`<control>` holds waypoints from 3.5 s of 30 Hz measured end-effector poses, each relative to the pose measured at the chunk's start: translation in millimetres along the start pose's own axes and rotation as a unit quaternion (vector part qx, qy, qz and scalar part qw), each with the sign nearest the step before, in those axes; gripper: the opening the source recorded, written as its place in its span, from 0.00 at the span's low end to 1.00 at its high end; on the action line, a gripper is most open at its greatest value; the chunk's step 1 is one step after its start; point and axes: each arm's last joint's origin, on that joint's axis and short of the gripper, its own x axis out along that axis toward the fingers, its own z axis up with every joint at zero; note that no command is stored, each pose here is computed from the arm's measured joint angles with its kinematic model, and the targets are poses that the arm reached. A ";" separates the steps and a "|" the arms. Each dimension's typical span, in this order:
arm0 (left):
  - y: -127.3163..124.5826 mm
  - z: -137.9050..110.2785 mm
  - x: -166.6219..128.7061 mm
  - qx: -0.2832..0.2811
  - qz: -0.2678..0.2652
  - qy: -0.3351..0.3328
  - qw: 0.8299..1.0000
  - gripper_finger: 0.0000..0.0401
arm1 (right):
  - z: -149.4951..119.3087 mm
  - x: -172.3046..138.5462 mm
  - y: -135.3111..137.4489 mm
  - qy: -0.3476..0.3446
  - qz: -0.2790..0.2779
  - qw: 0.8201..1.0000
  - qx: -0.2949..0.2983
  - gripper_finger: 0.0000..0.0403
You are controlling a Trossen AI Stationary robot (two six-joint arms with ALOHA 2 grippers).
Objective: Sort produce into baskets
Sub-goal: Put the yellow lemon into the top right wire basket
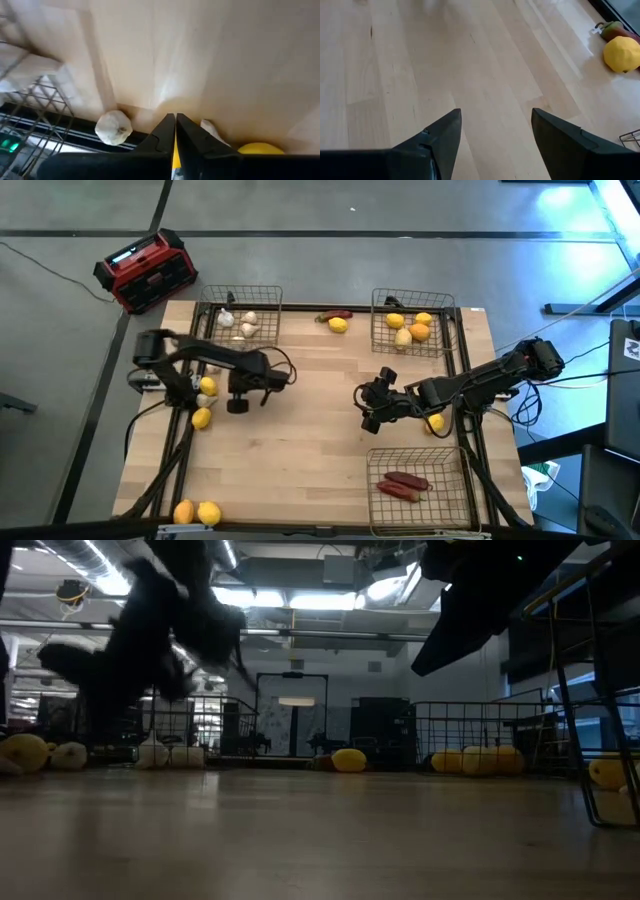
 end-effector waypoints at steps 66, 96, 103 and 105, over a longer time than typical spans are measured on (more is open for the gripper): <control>24.1 -50.0 -17.7 -0.221 -0.078 -0.126 0.964 0.99 | 2.1 -0.1 1.0 -0.010 0.004 1.000 -0.005 0.60; 9.3 -40.1 51.4 -0.100 0.013 0.166 0.981 0.99 | 3.8 -0.1 1.6 -0.017 0.007 1.000 -0.001 0.60; 6.9 -31.1 62.8 -0.098 0.023 0.175 0.979 0.99 | 4.0 -0.3 1.7 -0.019 0.008 1.000 0.000 0.60; 6.1 -28.8 66.3 -0.094 0.024 0.187 0.977 0.99 | 4.0 -0.2 1.8 -0.018 0.009 1.000 0.000 0.60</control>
